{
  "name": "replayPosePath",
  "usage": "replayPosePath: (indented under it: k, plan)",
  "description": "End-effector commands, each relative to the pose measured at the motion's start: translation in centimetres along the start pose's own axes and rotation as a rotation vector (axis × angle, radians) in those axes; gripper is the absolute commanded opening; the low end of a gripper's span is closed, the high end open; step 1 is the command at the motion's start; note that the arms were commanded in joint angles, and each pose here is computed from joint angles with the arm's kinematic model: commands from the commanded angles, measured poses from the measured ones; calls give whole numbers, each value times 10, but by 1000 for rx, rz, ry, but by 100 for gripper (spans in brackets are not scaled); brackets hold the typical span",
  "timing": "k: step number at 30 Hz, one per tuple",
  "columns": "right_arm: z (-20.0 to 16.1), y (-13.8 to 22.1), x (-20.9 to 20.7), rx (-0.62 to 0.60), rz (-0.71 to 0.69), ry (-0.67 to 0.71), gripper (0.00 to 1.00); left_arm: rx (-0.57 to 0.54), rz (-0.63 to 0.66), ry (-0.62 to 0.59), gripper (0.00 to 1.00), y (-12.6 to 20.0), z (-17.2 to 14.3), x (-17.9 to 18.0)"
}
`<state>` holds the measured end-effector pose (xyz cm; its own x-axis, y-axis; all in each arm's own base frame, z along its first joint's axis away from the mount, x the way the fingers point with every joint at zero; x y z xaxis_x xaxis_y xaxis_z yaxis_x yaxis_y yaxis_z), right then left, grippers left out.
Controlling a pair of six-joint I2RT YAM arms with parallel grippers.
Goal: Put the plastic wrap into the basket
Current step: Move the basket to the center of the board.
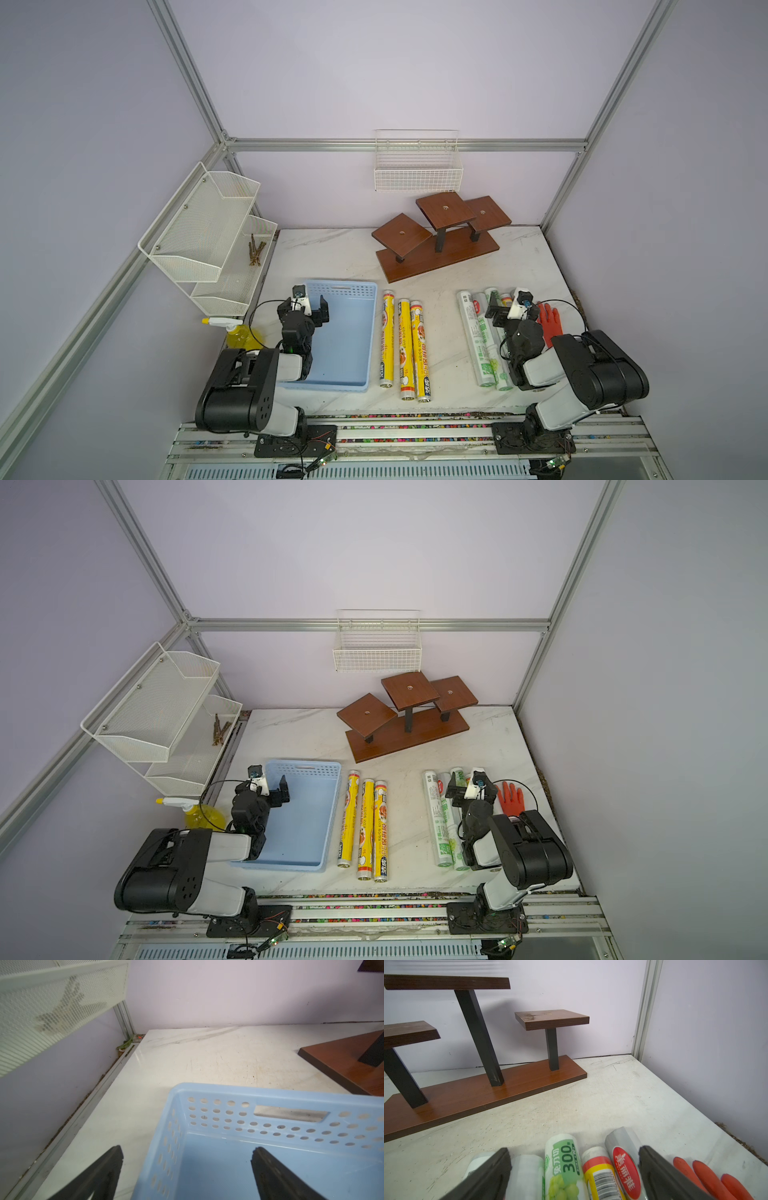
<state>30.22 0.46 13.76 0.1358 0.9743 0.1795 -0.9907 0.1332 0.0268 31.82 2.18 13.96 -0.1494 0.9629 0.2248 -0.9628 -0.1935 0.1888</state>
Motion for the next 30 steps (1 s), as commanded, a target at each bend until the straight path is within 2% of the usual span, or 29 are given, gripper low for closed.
replayPosePath:
  k: [1, 4, 8, 11, 12, 14, 16, 18, 19, 21, 22, 23, 26, 30]
  plan:
    - [30, 9, 5, -109, 22, -22, 100, -25, 56, 73, 100, 8, 25, 12]
    - [37, 8, -3, -46, -62, -72, 100, 3, 68, 110, 100, 12, 37, 17]
    - [51, 1, -7, 129, -181, -125, 100, 30, 25, 251, 100, 21, 57, 18]
    - [67, 1, -5, 200, -240, -314, 100, 91, -50, 393, 100, 30, 70, 13]
    - [69, 1, 3, 242, -206, -377, 100, 120, -122, 410, 100, 34, 71, 4]
    - [72, 3, 28, 341, -23, -396, 100, 103, -266, 488, 100, 37, 76, -12]
    - [64, 10, 46, 397, 126, -467, 100, 91, -503, 520, 100, 42, 85, -38]
    - [55, 16, 59, 480, 227, -519, 99, 186, -681, 570, 100, 43, 82, -64]
    - [54, 18, 65, 521, 263, -525, 99, 255, -721, 583, 100, 42, 77, -75]
    - [49, 22, 77, 605, 348, -525, 99, 463, -732, 598, 100, 44, 59, -96]
    - [45, 23, 80, 642, 362, -541, 99, 514, -728, 587, 100, 47, 54, -106]
    - [42, 24, 83, 683, 376, -553, 99, 549, -740, 562, 100, 55, 51, -118]
    - [34, 28, 91, 766, 410, -549, 99, 562, -752, 501, 100, 72, 51, -143]
    - [22, 31, 78, 791, 299, -522, 99, 670, -738, 507, 100, 77, 39, -165]
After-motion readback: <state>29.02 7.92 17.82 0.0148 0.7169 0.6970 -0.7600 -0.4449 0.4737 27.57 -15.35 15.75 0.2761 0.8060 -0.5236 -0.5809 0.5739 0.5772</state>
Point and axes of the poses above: each gripper's point midway between its finger pads, its own y axis back along the fingers, its own x axis along the line the jaws close on, z = x × y, the point moved 5 cm from there along y, back along the fingers, and after that the axes turned 9 degrees about -y, right-handed, at the moved point
